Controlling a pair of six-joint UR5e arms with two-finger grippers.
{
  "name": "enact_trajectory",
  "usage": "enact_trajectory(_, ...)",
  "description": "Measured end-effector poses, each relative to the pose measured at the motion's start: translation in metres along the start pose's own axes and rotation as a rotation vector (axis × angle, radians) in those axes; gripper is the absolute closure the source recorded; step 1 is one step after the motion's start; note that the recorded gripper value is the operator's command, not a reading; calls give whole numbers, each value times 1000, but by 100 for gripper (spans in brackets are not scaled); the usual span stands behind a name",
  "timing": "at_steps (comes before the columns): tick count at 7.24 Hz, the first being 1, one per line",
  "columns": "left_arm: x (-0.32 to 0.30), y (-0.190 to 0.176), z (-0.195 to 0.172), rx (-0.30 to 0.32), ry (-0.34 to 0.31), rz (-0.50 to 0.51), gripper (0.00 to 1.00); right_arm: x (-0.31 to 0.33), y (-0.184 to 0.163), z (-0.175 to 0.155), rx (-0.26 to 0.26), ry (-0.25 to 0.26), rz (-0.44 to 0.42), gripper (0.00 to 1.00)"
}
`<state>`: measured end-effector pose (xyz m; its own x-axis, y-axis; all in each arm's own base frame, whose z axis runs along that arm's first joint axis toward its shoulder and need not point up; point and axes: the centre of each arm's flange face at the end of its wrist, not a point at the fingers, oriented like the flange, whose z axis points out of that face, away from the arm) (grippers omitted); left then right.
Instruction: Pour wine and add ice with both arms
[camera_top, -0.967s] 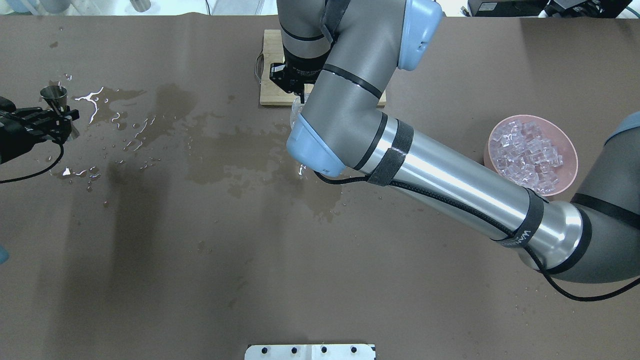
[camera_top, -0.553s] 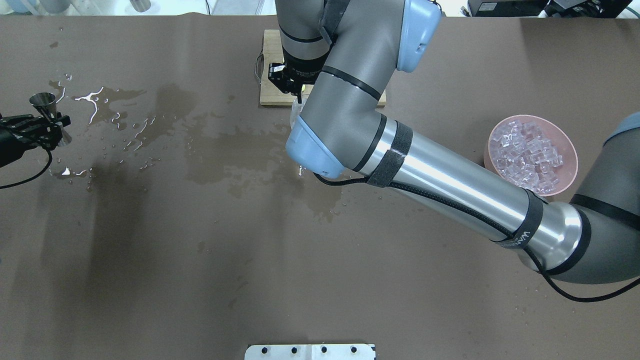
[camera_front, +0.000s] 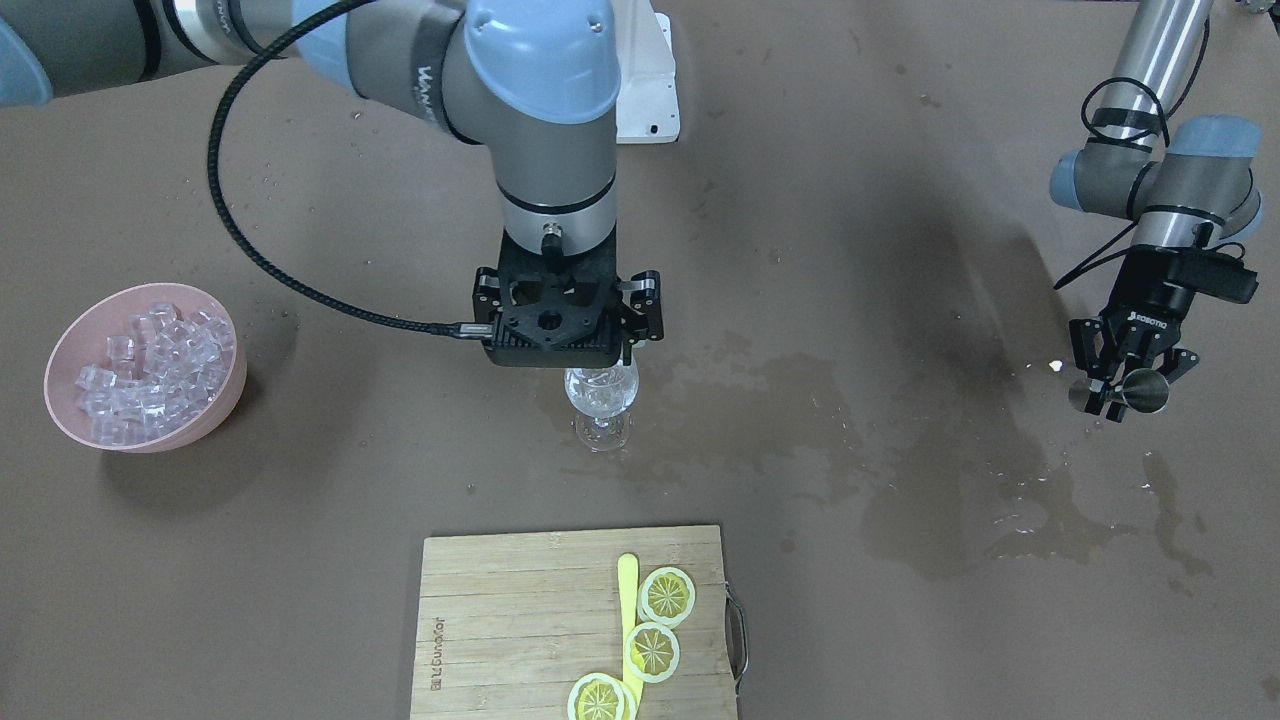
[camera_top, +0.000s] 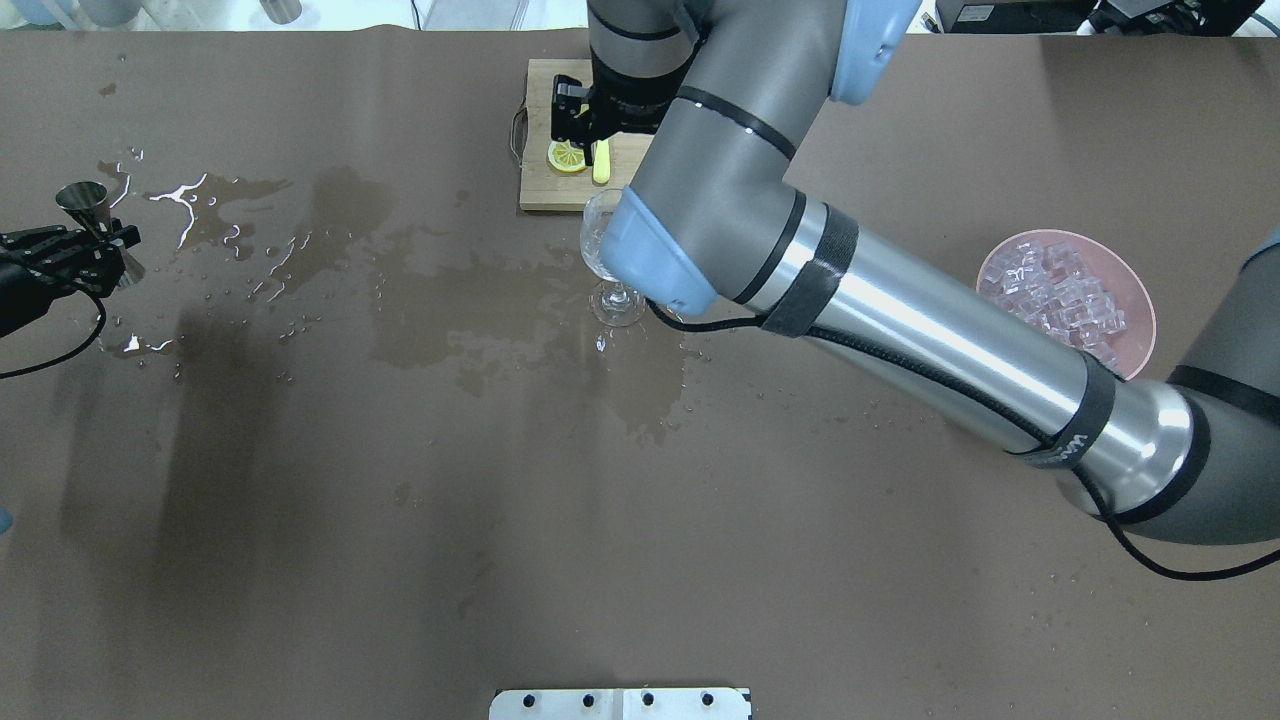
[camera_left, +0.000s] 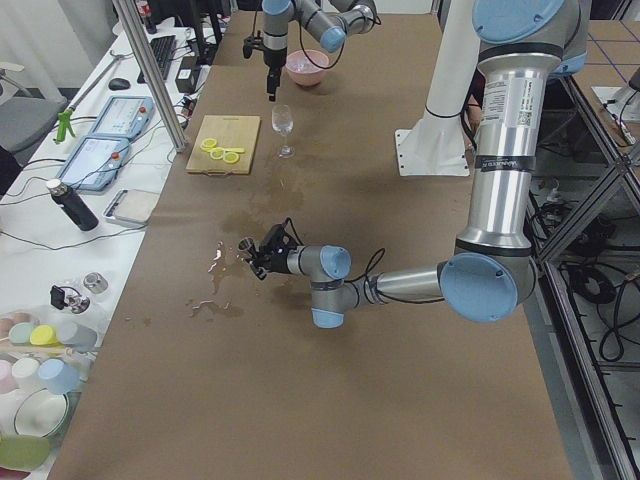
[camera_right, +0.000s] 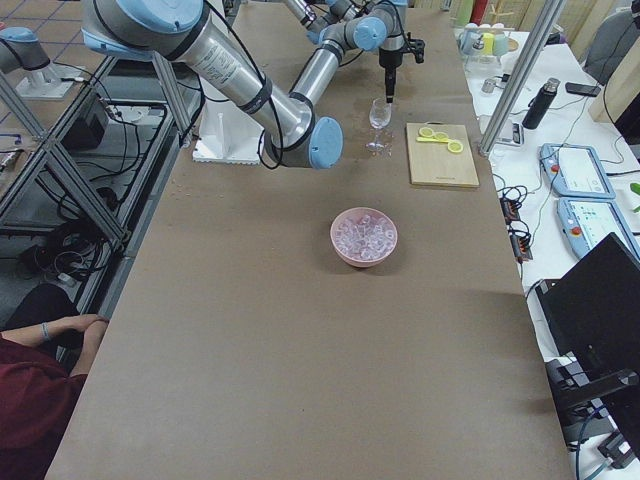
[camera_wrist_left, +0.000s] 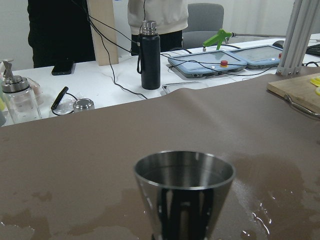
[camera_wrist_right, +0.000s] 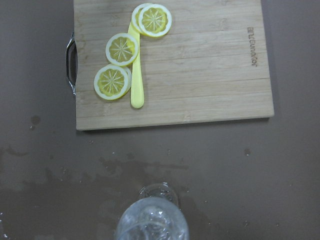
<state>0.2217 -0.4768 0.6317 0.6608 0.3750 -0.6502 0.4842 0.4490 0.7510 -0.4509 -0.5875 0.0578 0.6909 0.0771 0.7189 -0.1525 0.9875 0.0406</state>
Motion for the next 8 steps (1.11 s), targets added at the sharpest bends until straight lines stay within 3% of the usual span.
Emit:
enact_trajectory(2, -4, 6, 5, -9, -14, 4, 100, 92, -39, -23, 3, -24, -21, 0)
enact_trajectory(5, -3, 10, 15, -28, -24, 10, 100, 278, -69, -49, -5, -43, -122, 0)
enact_trajectory(8, 8, 1, 31, -37, -25, 2, 100, 440, -86, -51, -23, 2, -211, 0)
